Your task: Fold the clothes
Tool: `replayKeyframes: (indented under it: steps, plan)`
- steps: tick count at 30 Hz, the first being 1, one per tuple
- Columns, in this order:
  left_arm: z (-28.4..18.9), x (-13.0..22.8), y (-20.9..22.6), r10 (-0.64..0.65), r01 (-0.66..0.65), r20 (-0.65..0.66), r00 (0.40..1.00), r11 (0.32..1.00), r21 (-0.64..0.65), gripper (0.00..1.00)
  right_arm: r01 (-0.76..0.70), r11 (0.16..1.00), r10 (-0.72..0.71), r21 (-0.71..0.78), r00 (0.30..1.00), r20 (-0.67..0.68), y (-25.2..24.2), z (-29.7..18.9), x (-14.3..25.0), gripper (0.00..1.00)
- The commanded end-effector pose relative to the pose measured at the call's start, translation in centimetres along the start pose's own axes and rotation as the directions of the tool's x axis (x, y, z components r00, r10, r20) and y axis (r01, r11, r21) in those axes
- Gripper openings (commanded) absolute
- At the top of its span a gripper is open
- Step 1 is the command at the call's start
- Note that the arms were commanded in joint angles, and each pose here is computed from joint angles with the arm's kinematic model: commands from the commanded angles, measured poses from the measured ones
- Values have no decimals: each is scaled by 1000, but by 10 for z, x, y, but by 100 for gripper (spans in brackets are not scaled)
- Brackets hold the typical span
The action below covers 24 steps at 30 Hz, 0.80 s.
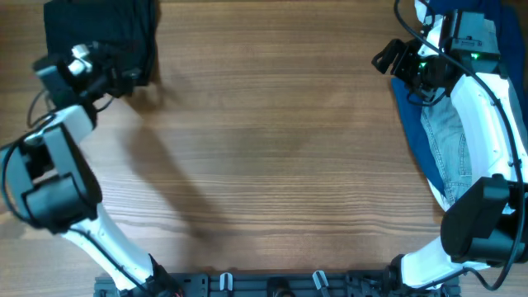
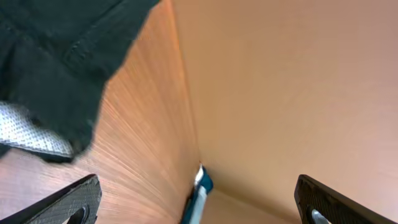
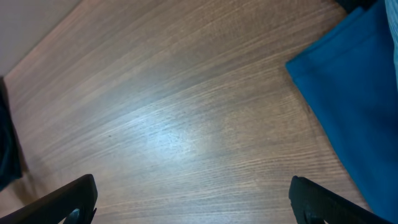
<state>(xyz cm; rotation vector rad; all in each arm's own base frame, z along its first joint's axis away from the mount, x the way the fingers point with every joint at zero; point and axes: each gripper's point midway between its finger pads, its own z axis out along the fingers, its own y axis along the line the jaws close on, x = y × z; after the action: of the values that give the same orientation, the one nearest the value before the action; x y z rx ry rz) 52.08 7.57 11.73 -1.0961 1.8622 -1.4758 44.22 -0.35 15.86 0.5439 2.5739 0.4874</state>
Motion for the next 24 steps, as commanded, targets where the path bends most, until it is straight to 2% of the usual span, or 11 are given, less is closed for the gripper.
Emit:
replayKeyframes:
  steps: [1, 3, 5, 7, 8, 10, 13, 19, 24]
  plan:
    - [-28, 17, -49, 134, -133, -31, 990, 990, 53, 100, 27, 1000, -27, -1, 999, -31, -1, 7, 6, 99]
    - [-44, 23, -61, 190, -188, 45, 981, 981, -43, 100, 82, 996, -83, -46, 996, -34, 6, 7, 7, 99]
    - [-67, 28, -71, 274, -246, 143, 951, 952, -184, 100, 227, 958, -233, -176, 972, -19, 29, 4, 9, 100]
    - [-95, 40, -87, 401, -322, 218, 890, 890, -322, 100, 367, 894, -376, -256, 927, 17, 45, -2, 13, 100]
    - [-111, 55, -105, 501, -400, 227, 835, 837, -373, 100, 458, 849, -461, -263, 886, 53, 54, -8, 15, 100]
    - [-124, 83, -128, 626, -523, 198, 754, 755, -396, 100, 581, 773, -573, -256, 812, 113, 72, -18, 18, 99]
    - [-143, 129, -150, 741, -650, 135, 658, 649, -395, 100, 672, 727, -641, -141, 738, 209, 91, -29, 3, 100]
    - [-156, 152, -130, 696, -610, 65, 715, 667, -427, 100, 672, 736, -646, -81, 733, 211, 84, -25, -6, 100]
    - [-156, 152, -129, 694, -608, 62, 718, 668, -429, 100, 671, 737, -646, -81, 734, 212, 84, -25, -6, 100]
